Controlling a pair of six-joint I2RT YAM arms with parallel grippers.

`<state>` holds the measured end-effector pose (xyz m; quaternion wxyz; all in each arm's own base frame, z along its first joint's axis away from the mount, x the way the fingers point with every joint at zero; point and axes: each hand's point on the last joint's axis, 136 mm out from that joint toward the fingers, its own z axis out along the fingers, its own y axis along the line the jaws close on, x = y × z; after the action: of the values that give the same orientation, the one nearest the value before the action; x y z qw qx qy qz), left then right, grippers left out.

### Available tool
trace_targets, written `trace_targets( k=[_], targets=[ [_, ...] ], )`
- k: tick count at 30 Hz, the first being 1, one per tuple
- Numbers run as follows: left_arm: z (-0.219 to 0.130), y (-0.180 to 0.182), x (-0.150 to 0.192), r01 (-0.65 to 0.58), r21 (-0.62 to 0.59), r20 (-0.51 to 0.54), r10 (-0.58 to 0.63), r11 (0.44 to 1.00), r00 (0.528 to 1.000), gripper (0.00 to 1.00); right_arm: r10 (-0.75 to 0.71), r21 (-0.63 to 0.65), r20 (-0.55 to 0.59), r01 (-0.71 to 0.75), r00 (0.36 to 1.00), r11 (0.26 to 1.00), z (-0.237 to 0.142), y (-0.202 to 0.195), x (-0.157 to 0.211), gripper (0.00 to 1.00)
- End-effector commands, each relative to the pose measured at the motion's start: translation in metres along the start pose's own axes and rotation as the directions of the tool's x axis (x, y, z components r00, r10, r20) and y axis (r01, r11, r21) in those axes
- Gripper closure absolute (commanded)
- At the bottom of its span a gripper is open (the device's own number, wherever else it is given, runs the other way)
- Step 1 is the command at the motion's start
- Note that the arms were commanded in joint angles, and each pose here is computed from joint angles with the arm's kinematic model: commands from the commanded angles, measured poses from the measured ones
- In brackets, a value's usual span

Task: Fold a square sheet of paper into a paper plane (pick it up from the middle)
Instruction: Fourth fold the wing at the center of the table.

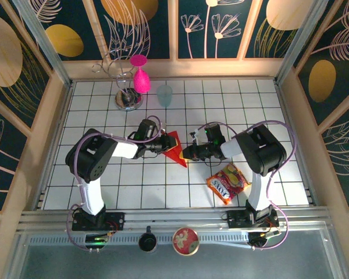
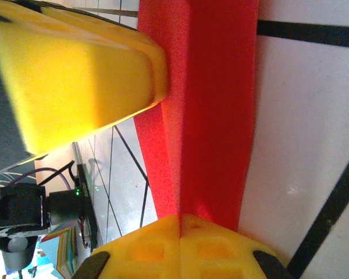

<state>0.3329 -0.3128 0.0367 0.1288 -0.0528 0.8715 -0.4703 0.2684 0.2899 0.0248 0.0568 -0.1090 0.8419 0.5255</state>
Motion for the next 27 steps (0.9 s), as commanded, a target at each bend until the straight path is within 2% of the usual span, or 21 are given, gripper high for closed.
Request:
trace_targets(
  k=[1, 11, 19, 27],
  targets=[
    [0.003, -0.006, -0.004, -0.021, 0.028, -0.004, 0.021, 0.999, 1.000, 0.85, 0.092, 0.061, -0.009, -0.091, 0.996, 0.994, -0.002, -0.026, 0.011, 0.94],
    [0.002, 0.003, -0.002, -0.014, -0.009, 0.002, 0.015, 1.000, 1.000, 0.86, 0.102, 0.072, -0.007, -0.102, 0.995, 0.992, -0.004, -0.025, 0.010, 0.90],
    [0.000, 0.004, -0.001, -0.014, -0.016, 0.004, 0.014, 1.000, 1.000, 0.87, 0.068, 0.022, -0.001, -0.068, 0.998, 0.997, -0.012, 0.000, 0.003, 0.83],
    [0.000, 0.004, -0.001, -0.014, -0.016, 0.006, 0.014, 1.000, 1.000, 0.87, 0.040, 0.015, -0.023, -0.039, 0.999, 0.999, -0.018, 0.012, 0.008, 0.81]
  ],
)
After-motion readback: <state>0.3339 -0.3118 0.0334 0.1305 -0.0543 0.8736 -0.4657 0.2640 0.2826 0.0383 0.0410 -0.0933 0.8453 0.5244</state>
